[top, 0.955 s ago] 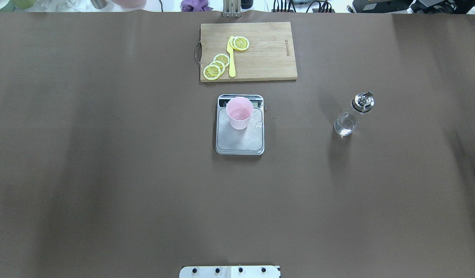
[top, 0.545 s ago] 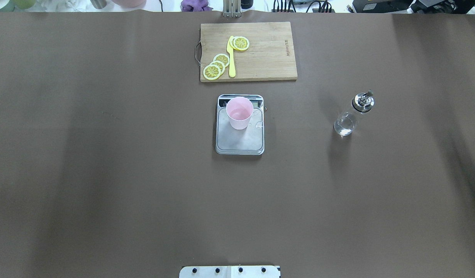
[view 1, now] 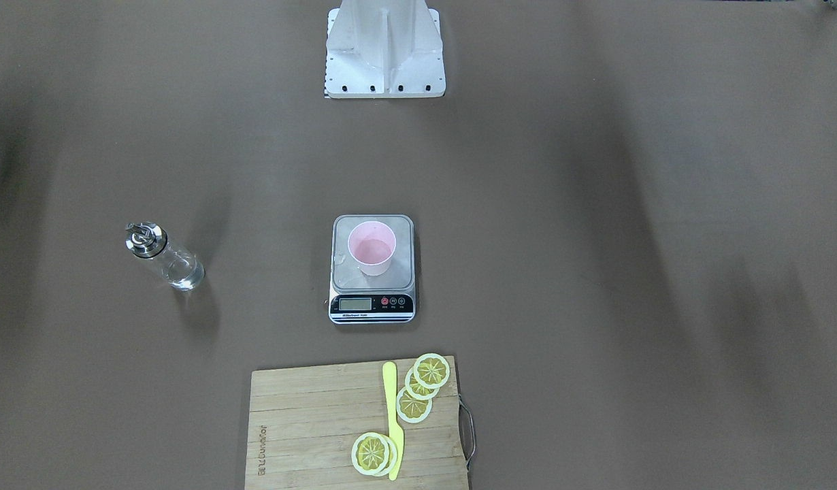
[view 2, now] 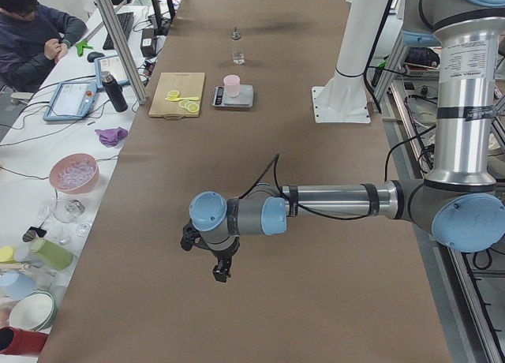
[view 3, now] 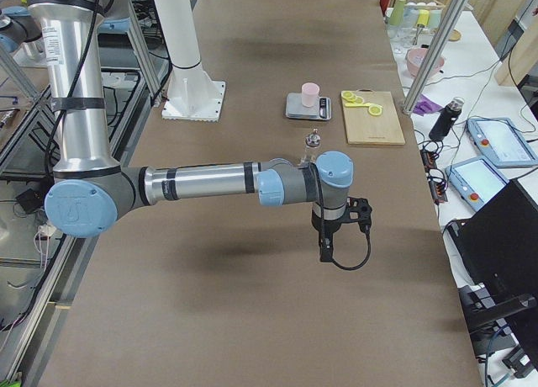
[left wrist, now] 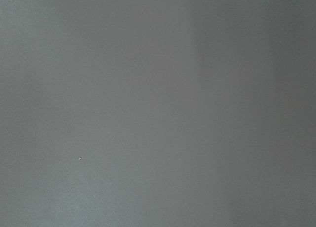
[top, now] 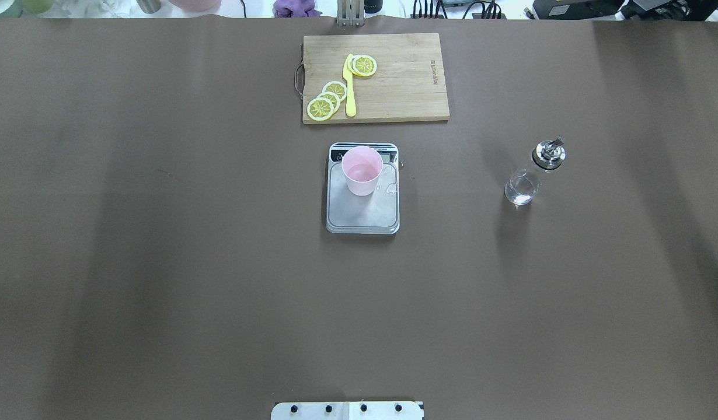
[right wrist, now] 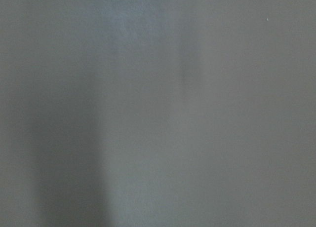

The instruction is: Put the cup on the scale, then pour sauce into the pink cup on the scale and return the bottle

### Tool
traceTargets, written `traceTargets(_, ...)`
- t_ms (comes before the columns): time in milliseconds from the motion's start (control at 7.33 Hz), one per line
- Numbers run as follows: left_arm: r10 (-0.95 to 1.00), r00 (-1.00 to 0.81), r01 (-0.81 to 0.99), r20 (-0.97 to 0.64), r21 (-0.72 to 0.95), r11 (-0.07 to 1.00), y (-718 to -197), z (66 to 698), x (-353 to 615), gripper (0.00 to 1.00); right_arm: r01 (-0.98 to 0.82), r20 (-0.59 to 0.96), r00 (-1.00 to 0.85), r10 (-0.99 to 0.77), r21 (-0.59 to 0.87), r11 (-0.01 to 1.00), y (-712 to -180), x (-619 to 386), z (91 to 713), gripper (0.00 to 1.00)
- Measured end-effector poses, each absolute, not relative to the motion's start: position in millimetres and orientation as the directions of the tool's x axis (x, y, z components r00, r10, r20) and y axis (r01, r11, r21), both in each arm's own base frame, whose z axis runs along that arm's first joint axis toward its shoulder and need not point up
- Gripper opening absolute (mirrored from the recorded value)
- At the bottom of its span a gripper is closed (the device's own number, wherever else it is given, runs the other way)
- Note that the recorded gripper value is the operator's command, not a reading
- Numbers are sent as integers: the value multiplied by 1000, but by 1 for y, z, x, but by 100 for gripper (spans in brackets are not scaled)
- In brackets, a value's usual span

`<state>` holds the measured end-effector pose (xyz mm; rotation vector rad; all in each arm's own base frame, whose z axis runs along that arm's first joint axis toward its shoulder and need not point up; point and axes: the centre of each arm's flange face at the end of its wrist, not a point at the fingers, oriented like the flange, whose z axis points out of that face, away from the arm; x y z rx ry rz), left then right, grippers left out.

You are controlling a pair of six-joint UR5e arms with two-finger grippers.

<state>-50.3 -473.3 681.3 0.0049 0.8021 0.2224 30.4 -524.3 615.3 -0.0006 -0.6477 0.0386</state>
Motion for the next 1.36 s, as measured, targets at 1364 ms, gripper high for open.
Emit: traceTargets(1364, 220, 678, -199, -702, 113, 973, -478, 671, -51, 99, -28, 587, 808, 56, -57, 998, -480, 36, 648, 100)
